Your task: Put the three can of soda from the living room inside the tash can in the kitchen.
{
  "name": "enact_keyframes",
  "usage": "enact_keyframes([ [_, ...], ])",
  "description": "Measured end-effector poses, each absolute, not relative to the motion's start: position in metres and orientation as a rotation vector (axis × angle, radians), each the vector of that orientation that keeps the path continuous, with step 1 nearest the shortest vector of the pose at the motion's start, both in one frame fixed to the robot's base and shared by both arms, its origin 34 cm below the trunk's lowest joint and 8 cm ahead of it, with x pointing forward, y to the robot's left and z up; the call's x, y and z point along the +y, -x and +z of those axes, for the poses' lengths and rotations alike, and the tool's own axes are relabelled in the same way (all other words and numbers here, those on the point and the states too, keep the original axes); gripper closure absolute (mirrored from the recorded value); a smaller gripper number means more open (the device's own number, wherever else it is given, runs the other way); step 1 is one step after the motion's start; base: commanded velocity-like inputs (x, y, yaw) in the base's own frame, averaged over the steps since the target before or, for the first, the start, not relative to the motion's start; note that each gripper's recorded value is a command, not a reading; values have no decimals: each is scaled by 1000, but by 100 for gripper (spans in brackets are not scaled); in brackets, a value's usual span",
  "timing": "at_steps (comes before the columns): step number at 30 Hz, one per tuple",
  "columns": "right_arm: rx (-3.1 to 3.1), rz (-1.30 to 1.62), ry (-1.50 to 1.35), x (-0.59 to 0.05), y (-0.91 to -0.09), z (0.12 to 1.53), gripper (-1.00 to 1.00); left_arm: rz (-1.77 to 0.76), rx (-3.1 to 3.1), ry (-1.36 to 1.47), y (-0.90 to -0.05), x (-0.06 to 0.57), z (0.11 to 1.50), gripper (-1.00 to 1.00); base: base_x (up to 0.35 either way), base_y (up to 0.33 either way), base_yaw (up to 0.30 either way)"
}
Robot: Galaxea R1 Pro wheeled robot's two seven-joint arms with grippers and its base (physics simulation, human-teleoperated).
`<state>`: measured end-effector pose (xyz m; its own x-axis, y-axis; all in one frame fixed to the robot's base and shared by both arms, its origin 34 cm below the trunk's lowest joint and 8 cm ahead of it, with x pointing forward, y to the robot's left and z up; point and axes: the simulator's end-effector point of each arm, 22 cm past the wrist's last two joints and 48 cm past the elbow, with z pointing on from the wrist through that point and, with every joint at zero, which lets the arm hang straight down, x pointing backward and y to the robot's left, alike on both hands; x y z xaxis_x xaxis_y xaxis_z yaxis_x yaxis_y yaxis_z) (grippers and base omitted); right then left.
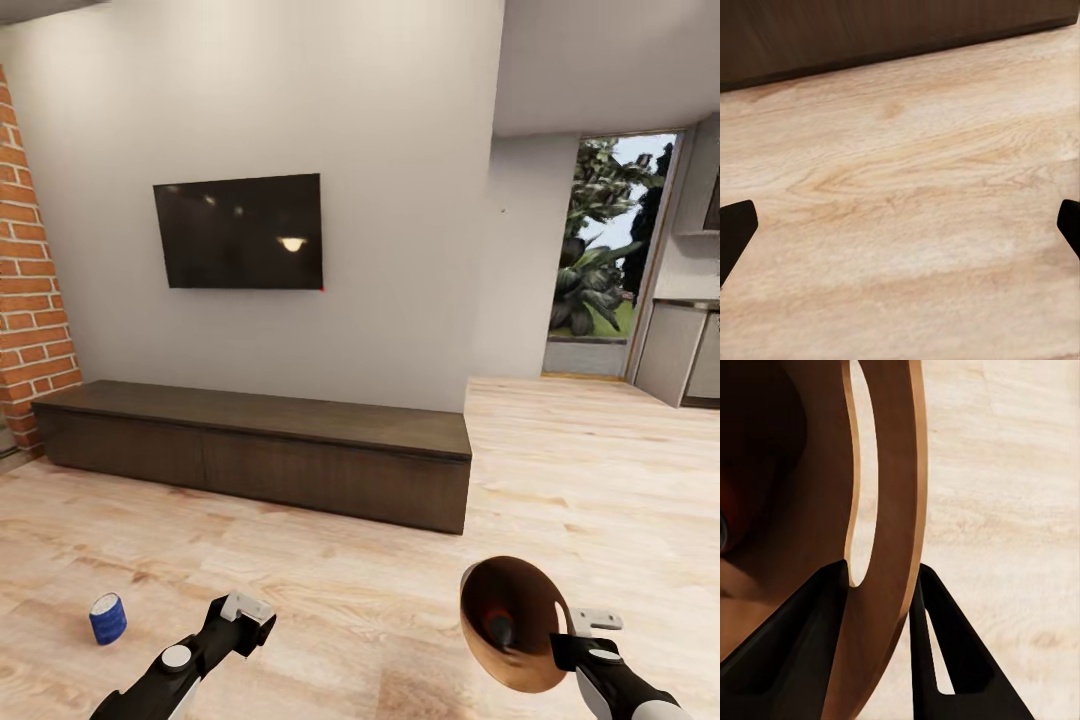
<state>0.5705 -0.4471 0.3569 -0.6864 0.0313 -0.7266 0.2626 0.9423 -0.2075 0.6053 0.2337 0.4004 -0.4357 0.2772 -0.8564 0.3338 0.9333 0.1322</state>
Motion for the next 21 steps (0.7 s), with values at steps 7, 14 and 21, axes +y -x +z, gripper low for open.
enact_keyframes([
  [7, 2278, -369, -207, -444, -575, 371, 100, -62, 2019, -435, -608, 234, 416, -100, 0, 0, 130],
  [14, 2251, -363, -211, -443, -579, 386, 100, -56, 1990, -434, -611, 234, 432, -100, 0, 0, 242],
  [21, 2223, -358, -214, -443, -582, 401, 100, -49, 1962, -432, -612, 234, 448, -100, 0, 0, 252],
])
